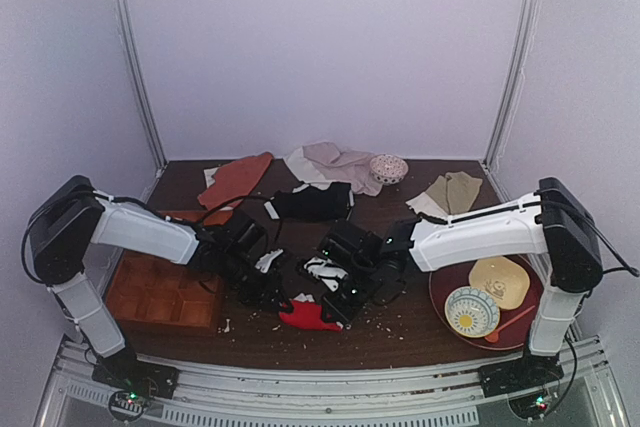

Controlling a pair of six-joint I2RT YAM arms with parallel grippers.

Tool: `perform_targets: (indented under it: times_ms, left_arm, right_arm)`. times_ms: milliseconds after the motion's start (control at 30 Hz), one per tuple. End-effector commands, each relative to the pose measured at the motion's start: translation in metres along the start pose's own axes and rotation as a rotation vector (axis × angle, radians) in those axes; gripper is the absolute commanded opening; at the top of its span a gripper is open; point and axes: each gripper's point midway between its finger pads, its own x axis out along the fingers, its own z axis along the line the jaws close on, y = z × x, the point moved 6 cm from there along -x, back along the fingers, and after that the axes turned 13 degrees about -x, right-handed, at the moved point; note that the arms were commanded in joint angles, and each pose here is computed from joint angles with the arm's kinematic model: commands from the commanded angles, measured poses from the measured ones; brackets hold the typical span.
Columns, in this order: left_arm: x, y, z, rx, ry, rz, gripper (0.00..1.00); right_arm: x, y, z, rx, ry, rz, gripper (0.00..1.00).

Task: Roll the underwear
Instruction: Roll the underwear at the center of the board.

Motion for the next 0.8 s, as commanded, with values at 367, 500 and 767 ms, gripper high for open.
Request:
perform_targets:
  times_ms: [367, 500, 767]
  left_arm:
    - [0.000, 0.004, 0.013, -0.037, -0.073, 0.013, 0.00]
    - [-0.003, 0.004, 0.012, -0.041, -0.071, 0.005, 0.00]
    - [-0.024, 0.002, -0.001, -0.021, -0.080, -0.061, 0.14]
  right_arm:
    - [0.051, 0.052, -0.011, 0.339, -0.212, 0.079, 0.00]
    - [0.066, 0.067, -0.012, 0.404, -0.234, 0.118, 0.00]
    - [0.072, 0.076, -0.015, 0.405, -0.204, 0.168, 0.00]
